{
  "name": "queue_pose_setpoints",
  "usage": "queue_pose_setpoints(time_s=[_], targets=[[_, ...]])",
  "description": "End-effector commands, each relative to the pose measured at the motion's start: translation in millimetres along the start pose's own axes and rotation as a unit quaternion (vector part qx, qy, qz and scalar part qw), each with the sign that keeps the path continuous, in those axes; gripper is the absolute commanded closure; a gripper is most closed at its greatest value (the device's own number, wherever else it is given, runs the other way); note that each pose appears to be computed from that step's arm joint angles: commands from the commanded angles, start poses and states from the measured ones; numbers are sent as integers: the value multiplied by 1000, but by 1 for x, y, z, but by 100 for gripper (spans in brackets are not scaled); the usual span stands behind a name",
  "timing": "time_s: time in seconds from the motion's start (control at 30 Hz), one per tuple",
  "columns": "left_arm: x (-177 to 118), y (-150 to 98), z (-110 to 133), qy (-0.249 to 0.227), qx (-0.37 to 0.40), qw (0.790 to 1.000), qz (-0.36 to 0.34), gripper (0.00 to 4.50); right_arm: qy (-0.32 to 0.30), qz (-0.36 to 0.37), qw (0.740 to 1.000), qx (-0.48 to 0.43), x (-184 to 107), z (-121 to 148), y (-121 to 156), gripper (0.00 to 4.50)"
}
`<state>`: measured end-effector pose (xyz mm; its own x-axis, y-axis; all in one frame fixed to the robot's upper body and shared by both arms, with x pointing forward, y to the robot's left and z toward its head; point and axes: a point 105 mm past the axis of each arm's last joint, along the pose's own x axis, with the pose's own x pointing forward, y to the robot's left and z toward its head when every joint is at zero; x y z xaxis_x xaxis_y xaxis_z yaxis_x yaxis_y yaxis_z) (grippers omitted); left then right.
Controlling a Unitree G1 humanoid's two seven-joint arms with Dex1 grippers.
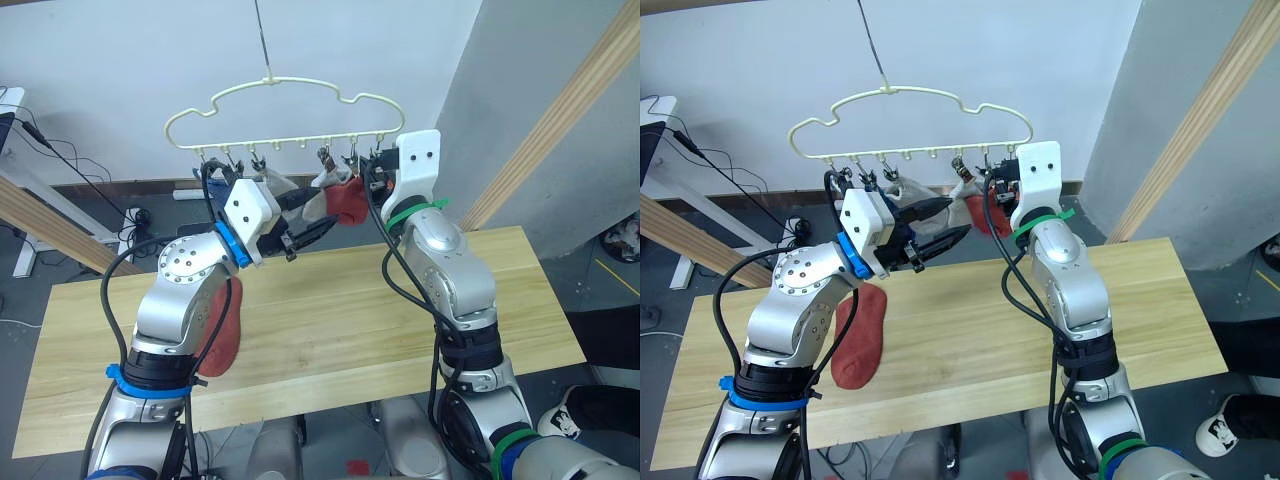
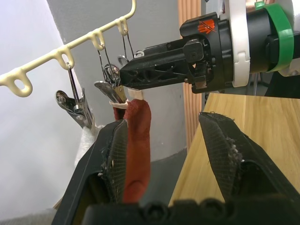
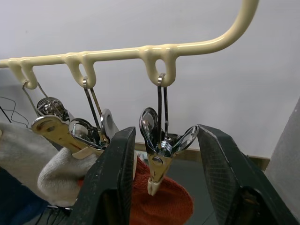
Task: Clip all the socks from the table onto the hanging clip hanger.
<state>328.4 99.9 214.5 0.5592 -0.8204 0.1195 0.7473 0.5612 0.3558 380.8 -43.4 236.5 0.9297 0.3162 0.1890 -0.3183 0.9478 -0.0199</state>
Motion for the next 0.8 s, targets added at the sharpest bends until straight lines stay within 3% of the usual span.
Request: queue_pose_setpoints(time_s=[0.03, 0.8], targets=[[1, -3, 6, -13, 10, 1000, -5, 181, -30, 18, 999, -1, 2, 16, 9, 239], [1, -4, 6, -11, 10, 1000, -2, 181, -40, 36, 998, -9, 9, 18, 18, 239]])
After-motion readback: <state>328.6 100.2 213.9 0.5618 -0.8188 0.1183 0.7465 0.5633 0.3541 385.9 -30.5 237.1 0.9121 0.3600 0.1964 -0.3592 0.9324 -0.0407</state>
